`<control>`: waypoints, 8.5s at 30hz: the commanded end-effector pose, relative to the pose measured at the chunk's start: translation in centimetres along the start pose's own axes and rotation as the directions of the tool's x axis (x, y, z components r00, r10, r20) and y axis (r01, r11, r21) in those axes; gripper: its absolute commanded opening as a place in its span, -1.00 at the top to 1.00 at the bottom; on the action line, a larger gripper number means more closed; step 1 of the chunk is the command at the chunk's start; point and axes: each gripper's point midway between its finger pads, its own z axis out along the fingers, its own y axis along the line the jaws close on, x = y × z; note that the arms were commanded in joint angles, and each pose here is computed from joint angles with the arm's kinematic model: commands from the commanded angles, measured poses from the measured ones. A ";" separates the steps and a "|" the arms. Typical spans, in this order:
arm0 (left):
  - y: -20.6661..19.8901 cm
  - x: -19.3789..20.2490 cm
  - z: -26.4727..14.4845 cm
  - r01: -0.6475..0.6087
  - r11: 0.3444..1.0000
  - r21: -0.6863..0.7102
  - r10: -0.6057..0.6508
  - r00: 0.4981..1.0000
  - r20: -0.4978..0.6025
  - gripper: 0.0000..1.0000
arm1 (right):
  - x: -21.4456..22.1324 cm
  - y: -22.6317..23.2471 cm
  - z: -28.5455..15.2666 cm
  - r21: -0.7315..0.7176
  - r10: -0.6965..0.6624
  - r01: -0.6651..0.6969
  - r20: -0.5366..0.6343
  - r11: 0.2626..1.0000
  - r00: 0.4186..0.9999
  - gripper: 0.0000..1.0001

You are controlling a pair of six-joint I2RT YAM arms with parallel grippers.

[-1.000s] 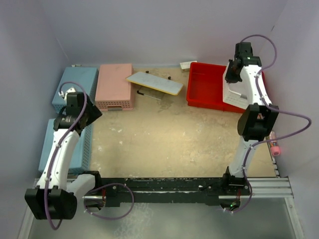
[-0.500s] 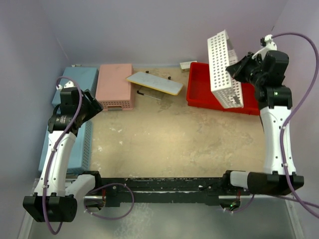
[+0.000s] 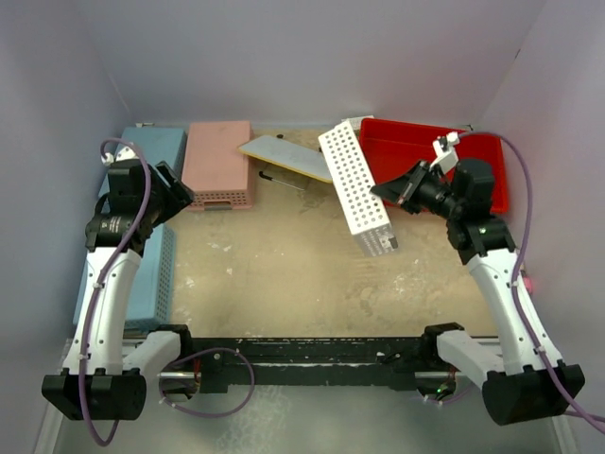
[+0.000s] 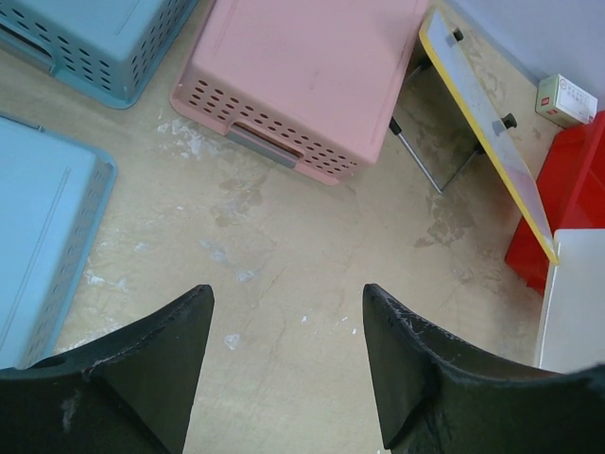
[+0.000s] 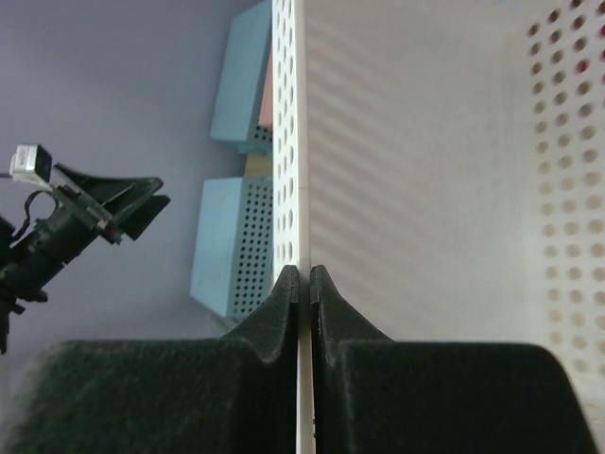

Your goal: Turn the large container upside down

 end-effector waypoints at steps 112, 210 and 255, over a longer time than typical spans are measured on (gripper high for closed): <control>-0.5 0.7 0.7 -0.010 0.998 0.060 0.010 1.000 -0.002 -0.25 | 25.6 -10.0 5.1 0.180 0.371 -0.326 -0.359 0.928 0.856 0.43; 1.6 20.1 3.1 -0.107 0.993 0.055 0.120 0.877 -0.465 -0.29 | 27.7 -9.1 13.8 0.138 0.206 -0.160 -0.466 0.977 0.860 0.31; -4.6 7.4 -0.3 -0.169 0.981 0.093 0.181 0.972 -0.151 -0.29 | 36.1 3.3 18.3 -0.117 0.100 -0.242 -0.680 0.963 0.726 0.22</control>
